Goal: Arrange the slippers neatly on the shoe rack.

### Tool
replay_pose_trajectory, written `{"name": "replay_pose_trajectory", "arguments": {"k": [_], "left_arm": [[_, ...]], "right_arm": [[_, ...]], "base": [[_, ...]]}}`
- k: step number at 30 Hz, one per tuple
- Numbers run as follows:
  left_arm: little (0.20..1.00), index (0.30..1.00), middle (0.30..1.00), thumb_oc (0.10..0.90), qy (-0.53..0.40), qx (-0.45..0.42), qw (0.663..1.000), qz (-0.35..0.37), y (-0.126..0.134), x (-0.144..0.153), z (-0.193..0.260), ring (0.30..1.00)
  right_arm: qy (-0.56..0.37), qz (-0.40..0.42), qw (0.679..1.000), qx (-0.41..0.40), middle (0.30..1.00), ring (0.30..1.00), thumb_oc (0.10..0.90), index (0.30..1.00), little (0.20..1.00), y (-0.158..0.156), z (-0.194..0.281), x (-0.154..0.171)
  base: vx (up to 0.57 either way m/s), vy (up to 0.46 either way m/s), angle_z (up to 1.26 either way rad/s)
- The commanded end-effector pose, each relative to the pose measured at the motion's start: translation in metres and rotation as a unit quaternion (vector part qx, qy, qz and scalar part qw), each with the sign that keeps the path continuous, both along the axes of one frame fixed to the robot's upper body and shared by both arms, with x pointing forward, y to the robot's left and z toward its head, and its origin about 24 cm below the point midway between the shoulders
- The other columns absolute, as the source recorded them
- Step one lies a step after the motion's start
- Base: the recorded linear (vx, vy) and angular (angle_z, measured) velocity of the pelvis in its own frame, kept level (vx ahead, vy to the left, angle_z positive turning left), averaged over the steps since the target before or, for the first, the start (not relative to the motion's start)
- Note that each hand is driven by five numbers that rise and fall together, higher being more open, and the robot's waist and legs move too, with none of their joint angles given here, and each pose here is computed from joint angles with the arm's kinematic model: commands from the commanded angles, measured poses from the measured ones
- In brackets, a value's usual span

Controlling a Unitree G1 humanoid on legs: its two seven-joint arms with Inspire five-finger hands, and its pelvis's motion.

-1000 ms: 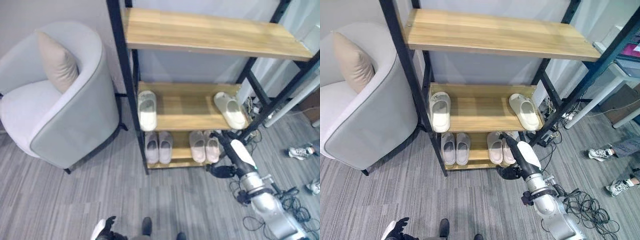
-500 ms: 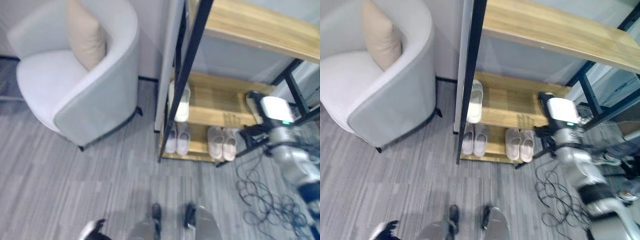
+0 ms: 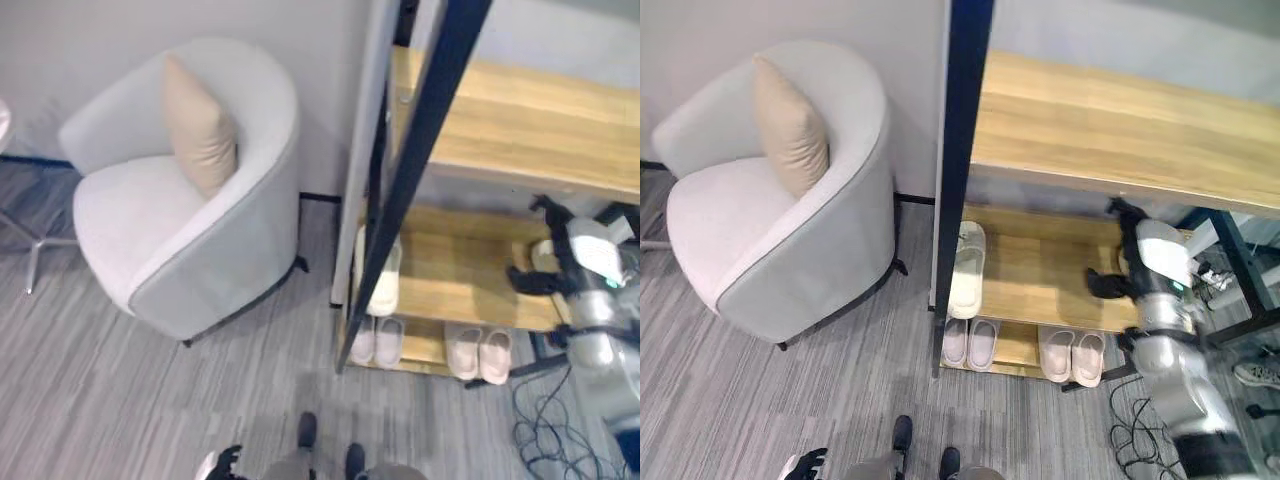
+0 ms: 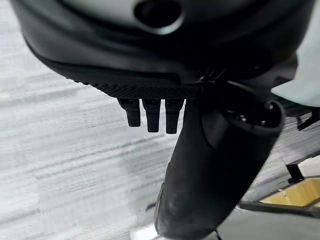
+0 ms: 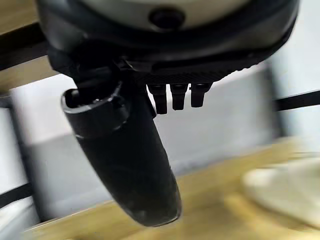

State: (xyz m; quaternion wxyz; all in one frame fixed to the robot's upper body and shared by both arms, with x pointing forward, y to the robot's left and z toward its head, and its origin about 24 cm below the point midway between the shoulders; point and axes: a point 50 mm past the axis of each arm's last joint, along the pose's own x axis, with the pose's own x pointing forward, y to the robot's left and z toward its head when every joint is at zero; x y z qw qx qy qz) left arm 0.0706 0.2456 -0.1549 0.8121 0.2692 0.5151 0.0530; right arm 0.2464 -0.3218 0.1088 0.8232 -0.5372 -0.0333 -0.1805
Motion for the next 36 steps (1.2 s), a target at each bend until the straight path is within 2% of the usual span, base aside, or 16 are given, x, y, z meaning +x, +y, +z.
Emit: {"name": "replay_pose_trajectory", "arguments": {"k": [1,4,9,13,16,19,24,29,36], "left_arm": [[0.900,0.900,0.900,0.800,-0.010,0.031,0.999,-0.007,0.018,0.008,0.007,0.900],[0.900,0.900,0.900,0.800,-0.008,0.036,0.999,-0.019,0.022,0.010,0.008,0.900],[0.900,0.900,0.900,0.800,-0.002,0.040,0.999,-0.008,0.026,0.005,0.008,0.900],[0.900,0.900,0.900,0.800,-0.015,0.032,0.999,0.019,0.027,0.002,0.009,0.900],[0.900,0.900,0.900,0.800,-0.044,0.026,0.999,-0.015,0.021,0.023,0.014,0.900],[0.900,0.900,0.900,0.800,-0.052,0.022,0.998,-0.039,0.016,0.031,0.015,0.900],[0.900,0.900,0.900,0.800,-0.011,0.008,0.999,-0.044,0.008,0.012,0.006,0.900],[0.900,0.900,0.900,0.800,0.026,0.006,1.000,-0.006,0.013,-0.008,0.000,0.900],[0.900,0.900,0.900,0.800,0.010,0.008,0.999,0.030,0.022,-0.007,0.003,0.900]], "right_arm": [[-0.118,0.023,0.992,-0.033,0.900,0.900,0.800,0.900,0.900,0.003,0.058,0.019],[-0.112,0.016,0.993,-0.029,0.900,0.900,0.800,0.900,0.900,0.001,0.056,0.022],[-0.113,0.086,0.989,-0.031,0.900,0.900,0.800,0.900,0.900,0.034,0.075,0.055],[-0.117,0.109,0.987,-0.021,0.900,0.900,0.800,0.900,0.900,0.041,0.078,0.057],[-0.127,0.102,0.987,-0.006,0.900,0.900,0.800,0.900,0.900,0.034,0.079,0.051],[-0.122,0.100,0.988,-0.003,0.900,0.900,0.800,0.900,0.900,0.029,0.076,0.045],[-0.111,0.109,0.988,-0.013,0.900,0.900,0.800,0.900,0.900,0.029,0.080,0.049],[-0.069,0.111,0.991,-0.029,0.900,0.900,0.800,0.900,0.900,0.023,0.078,0.054],[-0.015,0.103,0.994,-0.041,0.900,0.900,0.800,0.900,0.900,0.014,0.074,0.061]], "base": [[-0.06,0.039,-0.30],[-0.07,-0.064,-0.16],[-0.05,-0.272,-0.57],[0.05,-0.371,-0.15],[-0.07,-0.357,0.50],[-0.08,-0.171,0.37],[0.03,-0.004,0.10],[0.08,0.059,-0.06],[0.06,0.056,-0.05]]}}
